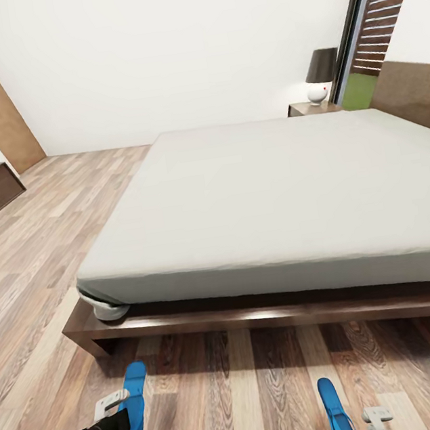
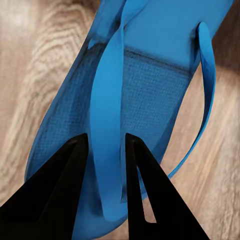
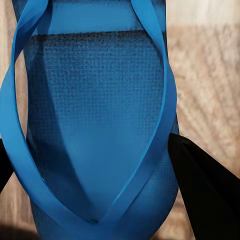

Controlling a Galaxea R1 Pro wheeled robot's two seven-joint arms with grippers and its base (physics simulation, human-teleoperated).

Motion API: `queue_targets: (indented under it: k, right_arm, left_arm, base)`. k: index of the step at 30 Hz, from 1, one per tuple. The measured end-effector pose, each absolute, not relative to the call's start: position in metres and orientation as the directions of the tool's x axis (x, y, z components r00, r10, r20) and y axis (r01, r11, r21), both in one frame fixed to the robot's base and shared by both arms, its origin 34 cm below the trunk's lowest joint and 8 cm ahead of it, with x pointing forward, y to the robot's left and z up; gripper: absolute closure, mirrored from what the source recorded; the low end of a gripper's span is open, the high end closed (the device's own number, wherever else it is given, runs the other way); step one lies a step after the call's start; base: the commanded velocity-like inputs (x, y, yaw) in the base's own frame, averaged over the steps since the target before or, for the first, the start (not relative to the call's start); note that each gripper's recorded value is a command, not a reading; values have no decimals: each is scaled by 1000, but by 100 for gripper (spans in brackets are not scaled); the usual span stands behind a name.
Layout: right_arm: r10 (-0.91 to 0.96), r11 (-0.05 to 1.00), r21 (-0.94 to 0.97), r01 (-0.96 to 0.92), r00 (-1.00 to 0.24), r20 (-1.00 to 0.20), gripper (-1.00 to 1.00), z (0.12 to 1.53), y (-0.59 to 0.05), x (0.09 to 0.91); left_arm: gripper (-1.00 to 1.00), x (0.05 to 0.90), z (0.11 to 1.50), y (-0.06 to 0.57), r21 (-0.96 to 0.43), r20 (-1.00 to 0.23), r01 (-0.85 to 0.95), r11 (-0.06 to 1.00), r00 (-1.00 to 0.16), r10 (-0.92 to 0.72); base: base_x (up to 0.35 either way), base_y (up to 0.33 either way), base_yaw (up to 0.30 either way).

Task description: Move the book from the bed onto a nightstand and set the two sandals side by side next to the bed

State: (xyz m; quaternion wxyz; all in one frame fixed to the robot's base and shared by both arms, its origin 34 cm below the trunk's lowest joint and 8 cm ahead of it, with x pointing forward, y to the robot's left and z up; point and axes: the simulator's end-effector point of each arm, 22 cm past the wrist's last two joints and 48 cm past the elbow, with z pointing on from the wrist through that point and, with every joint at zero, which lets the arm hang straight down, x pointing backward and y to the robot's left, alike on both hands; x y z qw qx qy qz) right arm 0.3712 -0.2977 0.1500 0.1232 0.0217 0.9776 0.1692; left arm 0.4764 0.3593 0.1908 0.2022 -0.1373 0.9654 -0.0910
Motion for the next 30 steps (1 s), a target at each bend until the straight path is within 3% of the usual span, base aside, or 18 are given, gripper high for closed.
queue_targets:
  k: [18,24,30]
  right_arm:
    - [85,942,334,22,-981,-176,100,132,-300,350]
    - [130,955,285,78,-977,-167,100,144,-373,364]
    - [272,839,511,185,-957,-100,100,197,-353,428]
  left_arm:
    - [100,457,166,358,-218,-310,-238,947,-902,-299]
    - [100,449,156,357,-213,-288,-244,946,-910,-299]
    - [100,440,146,356,-211,-264,-249,945,-917,-300]
  base:
    - [1,0,0]
    - [0,0,0]
    - [0,0,0]
